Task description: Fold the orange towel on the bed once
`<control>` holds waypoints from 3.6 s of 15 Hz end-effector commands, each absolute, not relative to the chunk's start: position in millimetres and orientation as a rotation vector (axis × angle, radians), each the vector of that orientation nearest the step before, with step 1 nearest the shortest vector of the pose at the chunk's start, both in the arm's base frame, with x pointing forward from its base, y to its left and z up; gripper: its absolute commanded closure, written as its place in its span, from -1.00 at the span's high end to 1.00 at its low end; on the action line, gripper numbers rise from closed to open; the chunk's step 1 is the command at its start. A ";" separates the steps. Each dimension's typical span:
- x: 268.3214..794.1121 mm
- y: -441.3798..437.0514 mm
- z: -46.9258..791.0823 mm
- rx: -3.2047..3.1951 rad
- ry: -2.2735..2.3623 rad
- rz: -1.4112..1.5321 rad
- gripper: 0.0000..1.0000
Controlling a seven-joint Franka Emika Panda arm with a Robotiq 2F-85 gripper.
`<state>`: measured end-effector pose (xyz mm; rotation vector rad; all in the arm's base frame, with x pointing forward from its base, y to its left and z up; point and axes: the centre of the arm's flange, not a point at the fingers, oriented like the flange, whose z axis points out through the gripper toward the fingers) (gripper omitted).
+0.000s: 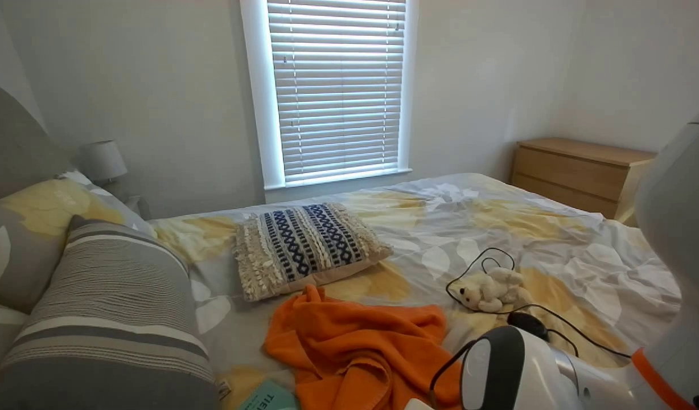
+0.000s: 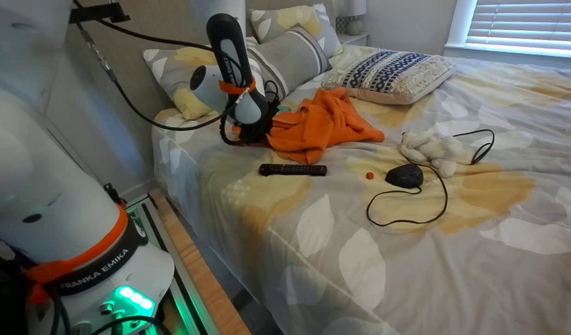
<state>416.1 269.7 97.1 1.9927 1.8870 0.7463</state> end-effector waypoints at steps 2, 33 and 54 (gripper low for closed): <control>370.2 277.2 129.1 2.144 2.099 0.771 -0.96; 270.7 156.8 252.6 2.485 2.140 0.590 -0.82; 484.8 112.6 388.3 2.211 1.728 1.176 -0.82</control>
